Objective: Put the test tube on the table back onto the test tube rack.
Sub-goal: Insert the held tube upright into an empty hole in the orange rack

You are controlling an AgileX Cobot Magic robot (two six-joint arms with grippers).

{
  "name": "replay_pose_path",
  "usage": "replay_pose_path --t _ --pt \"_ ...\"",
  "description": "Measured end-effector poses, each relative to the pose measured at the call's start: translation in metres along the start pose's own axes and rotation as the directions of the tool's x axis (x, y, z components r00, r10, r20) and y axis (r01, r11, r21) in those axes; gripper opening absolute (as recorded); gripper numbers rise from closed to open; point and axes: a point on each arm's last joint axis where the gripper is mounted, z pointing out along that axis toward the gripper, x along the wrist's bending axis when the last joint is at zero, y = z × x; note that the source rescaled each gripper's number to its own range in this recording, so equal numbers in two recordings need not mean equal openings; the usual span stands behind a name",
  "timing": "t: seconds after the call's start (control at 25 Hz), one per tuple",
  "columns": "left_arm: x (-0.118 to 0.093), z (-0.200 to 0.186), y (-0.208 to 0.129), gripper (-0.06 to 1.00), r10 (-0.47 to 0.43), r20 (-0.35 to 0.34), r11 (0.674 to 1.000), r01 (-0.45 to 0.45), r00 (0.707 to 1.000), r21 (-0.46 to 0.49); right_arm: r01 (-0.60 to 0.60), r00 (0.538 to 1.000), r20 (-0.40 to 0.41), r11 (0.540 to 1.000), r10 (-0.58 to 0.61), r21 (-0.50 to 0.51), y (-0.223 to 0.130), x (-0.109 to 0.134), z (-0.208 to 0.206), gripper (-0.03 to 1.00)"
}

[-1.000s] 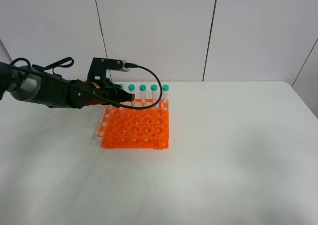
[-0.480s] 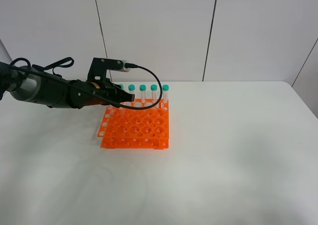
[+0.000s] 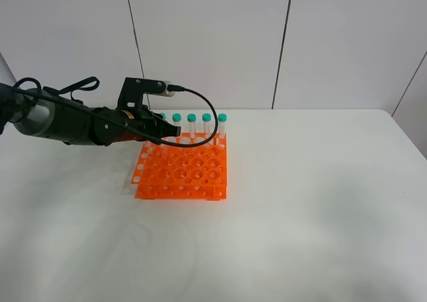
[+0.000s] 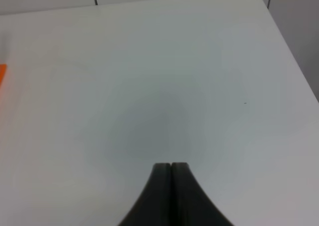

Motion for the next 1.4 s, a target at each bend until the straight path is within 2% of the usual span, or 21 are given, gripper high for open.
replay_pose_path --t 0.2,0.32,0.48,1.4 --pt "-0.0015 -0.0001 -0.0004 0.56 0.021 0.004 1.000 -0.021 1.000 0.003 0.000 1.000 0.000 1.000 0.000 0.000 0.0000 0.0000 0.0000 0.00" --pt "-0.0015 -0.0001 -0.0004 0.67 0.025 0.004 1.000 -0.025 1.000 0.003 0.000 1.000 0.000 1.000 0.000 0.000 0.0000 0.0000 0.0000 0.00" --pt "-0.0015 -0.0001 -0.0004 0.71 0.028 0.004 1.000 -0.028 1.000 0.003 0.000 1.000 0.000 1.000 0.000 0.000 0.0000 0.0000 0.0000 0.00" --pt "-0.0027 0.0011 0.0086 0.72 0.027 0.011 1.000 -0.027 1.000 -0.001 0.000 1.000 0.000 1.000 0.000 0.000 0.0000 0.0000 0.0000 0.00"
